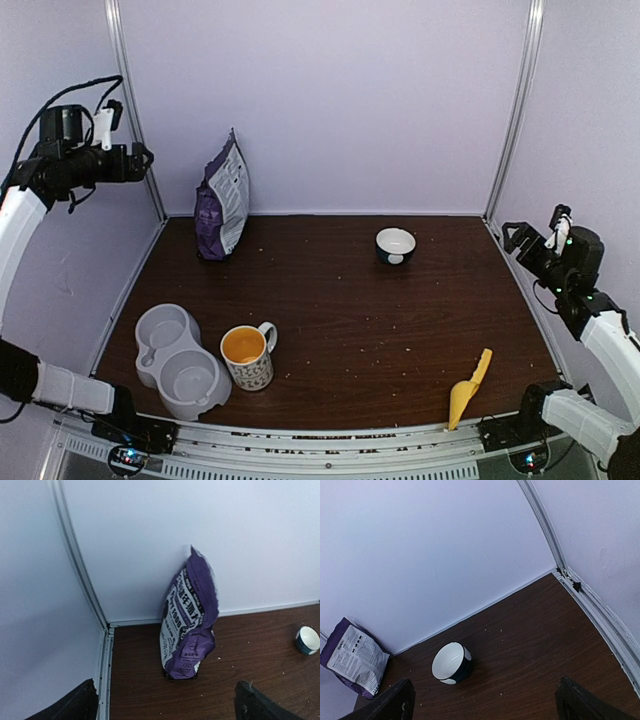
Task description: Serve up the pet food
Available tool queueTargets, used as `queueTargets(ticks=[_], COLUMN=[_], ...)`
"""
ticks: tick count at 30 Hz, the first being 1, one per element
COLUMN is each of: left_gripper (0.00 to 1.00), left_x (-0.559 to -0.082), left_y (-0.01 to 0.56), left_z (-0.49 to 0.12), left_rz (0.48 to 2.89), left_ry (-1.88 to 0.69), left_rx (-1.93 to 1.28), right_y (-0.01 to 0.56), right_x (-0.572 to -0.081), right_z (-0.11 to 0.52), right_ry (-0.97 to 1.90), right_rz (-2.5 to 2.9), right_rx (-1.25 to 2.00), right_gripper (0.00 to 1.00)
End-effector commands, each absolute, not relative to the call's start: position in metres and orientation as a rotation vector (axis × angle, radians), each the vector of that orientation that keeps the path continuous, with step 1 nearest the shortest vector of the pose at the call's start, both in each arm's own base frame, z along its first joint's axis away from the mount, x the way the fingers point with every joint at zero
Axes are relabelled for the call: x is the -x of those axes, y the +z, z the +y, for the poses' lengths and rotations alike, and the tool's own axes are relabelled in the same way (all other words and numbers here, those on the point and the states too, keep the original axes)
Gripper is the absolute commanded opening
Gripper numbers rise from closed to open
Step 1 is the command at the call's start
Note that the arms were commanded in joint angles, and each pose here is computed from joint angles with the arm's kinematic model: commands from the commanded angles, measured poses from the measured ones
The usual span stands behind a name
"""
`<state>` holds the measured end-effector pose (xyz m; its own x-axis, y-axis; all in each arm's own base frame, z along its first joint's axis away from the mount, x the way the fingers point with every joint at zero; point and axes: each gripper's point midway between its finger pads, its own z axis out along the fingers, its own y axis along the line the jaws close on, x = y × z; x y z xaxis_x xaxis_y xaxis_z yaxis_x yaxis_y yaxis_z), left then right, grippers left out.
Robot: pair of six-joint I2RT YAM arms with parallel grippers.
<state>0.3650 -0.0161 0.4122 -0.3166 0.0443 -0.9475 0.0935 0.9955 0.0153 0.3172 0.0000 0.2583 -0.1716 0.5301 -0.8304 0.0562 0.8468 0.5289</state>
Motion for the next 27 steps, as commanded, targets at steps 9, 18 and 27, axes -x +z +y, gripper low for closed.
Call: queueTargets(ticks=[9, 18, 27], left_gripper=[0.97, 0.9, 0.81], left_x=[-0.427, -0.469, -0.489], left_y=[0.396, 0.359, 0.34], left_z=[-0.098, -0.124, -0.132], left_rz=[2.148, 2.288, 2.304], left_ry=[-0.243, -0.344, -0.356], left_rx=[-0.331, -0.295, -0.227], right_y=[0.262, 0.253, 0.249], right_x=[-0.307, -0.309, -0.309], right_z=[0.008, 0.013, 0.014], right_ry=[0.476, 0.516, 0.52], right_rz=[1.676, 1.681, 1.68], right_rx=[-0.407, -0.405, -0.401], right_gripper=[1.0, 1.0, 1.0])
